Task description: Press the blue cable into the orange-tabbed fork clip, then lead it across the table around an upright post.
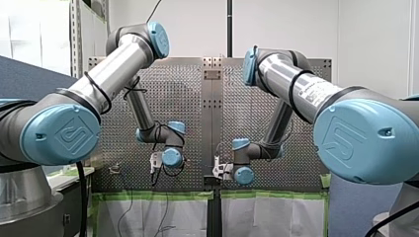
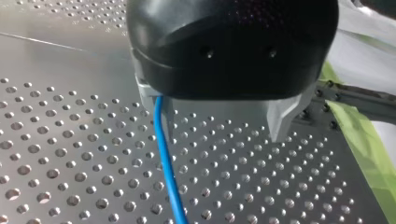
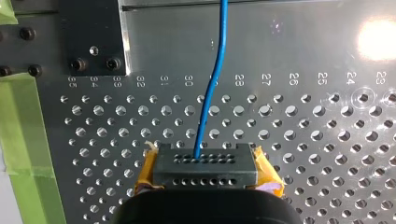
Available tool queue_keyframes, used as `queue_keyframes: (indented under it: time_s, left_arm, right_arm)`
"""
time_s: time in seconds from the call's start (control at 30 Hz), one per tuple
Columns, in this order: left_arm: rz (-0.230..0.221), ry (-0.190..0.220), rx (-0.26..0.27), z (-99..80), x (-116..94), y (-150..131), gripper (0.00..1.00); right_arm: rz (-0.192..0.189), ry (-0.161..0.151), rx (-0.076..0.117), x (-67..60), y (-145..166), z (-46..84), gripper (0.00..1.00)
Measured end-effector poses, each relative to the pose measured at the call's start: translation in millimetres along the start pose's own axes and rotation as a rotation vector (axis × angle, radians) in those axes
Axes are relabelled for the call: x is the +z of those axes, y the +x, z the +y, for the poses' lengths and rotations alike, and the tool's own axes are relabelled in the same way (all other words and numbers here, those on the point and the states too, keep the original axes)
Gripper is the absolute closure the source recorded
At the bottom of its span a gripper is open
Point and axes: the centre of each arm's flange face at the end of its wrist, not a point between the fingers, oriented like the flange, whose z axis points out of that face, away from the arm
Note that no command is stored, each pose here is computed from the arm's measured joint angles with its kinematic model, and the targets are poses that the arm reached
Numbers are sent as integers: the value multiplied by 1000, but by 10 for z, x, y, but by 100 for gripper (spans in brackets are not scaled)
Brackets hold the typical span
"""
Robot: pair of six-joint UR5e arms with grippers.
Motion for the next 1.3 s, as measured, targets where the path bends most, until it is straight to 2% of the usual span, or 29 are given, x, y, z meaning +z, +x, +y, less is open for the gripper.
queue_keyframes:
  time_s: [0.03,0.07,0.1,0.13,0.17,0.2,0.23,0.4,0.73,0.97,1.1,1.3]
  left_arm:
    - [0,-5,3,2,2,-3,29]
    - [0,-14,7,8,4,-6,51]
    - [-1,-20,9,14,5,-8,51]
    - [-1,-27,9,20,6,-10,67]
    - [-2,-36,9,28,6,-12,90]
    - [-3,-43,7,35,7,-13,90]
    - [-5,-51,5,42,7,-14,100]
    - [-11,-81,-3,65,5,-19,100]
    - [-20,-55,-6,29,14,-29,100]
    - [-8,-55,27,12,-18,-45,100]
    - [-17,-48,31,-40,-60,-163,100]
    - [-32,-36,28,-141,-173,-428,100]
  right_arm:
    - [0,0,0,0,0,0,100]
    - [0,0,0,0,-1,-2,100]
    - [0,0,0,-1,-3,-3,100]
    - [0,0,0,-1,-3,-3,100]
    - [-1,0,0,-2,-4,-4,100]
    - [-1,0,0,-2,-6,-5,100]
    - [0,0,0,-1,-5,-4,100]
    - [0,0,0,-1,-7,-1,100]
    - [-2,0,0,-3,-10,0,100]
    - [-8,-4,-1,-8,-15,5,100]
    - [-7,-20,-3,-6,26,19,100]
    - [-1,-39,-8,9,295,19,100]
